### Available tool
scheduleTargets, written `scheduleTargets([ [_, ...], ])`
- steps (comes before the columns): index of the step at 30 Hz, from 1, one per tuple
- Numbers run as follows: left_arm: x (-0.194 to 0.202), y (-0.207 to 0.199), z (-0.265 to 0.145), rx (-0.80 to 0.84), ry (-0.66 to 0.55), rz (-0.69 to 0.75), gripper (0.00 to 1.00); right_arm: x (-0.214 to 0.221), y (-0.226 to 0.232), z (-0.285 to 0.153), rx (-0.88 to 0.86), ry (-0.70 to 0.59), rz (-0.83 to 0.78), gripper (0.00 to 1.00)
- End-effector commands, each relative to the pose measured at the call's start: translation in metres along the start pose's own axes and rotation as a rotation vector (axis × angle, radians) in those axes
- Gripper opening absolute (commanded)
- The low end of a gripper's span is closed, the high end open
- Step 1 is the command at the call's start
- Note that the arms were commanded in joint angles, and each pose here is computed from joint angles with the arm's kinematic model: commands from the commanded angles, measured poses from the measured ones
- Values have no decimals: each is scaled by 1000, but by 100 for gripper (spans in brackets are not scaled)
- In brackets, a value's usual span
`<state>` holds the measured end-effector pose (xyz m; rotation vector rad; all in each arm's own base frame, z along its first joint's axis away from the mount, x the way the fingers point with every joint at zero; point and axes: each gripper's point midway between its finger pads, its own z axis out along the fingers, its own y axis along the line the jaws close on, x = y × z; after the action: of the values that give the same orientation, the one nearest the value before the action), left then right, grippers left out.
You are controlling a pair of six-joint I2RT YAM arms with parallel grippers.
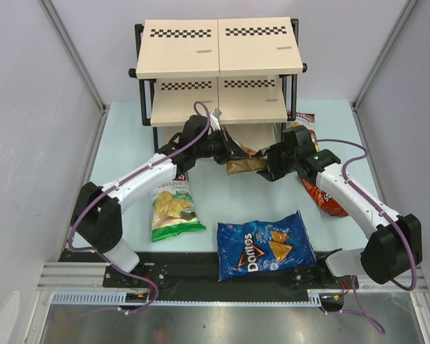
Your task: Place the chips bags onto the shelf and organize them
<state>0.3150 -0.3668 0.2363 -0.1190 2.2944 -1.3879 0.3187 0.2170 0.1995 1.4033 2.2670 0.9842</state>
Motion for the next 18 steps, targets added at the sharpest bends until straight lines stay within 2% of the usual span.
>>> scheduleTargets([
  [1, 20, -64, -38, 202, 107, 40, 0, -9, 21, 4, -80, -58, -14, 48],
  [2, 19, -64, -40, 204, 105, 26, 0, -8, 22, 3, -87, -49, -26, 34],
  [3, 21, -60, -39, 206, 111, 17, 0, -7, 21, 1, -88, -46, -39, 27],
  [4, 20, -64, -40, 230, 111, 13, 1, -9, 20, 0, -85, -55, -48, 12],
  [5, 19, -63, -40, 233, 116, 4, 1, -12, 19, -5, -83, -64, -56, 6],
  [7, 19, -64, -42, 236, 123, 6, 22, -14, 15, -9, -77, -62, -83, 0],
  [8, 14, -62, -44, 227, 112, 9, 56, -19, 17, -12, -86, -60, -85, 0],
  [9, 10, -64, -47, 220, 104, 13, 64, -20, 17, -14, -92, -47, -101, 0],
  [12, -8, -54, -64, 157, 50, 24, 75, -19, 20, -23, -122, 15, -159, 0],
  [18, -46, -18, -116, 39, -75, -7, 78, -5, 52, -64, -323, 95, -305, 0],
])
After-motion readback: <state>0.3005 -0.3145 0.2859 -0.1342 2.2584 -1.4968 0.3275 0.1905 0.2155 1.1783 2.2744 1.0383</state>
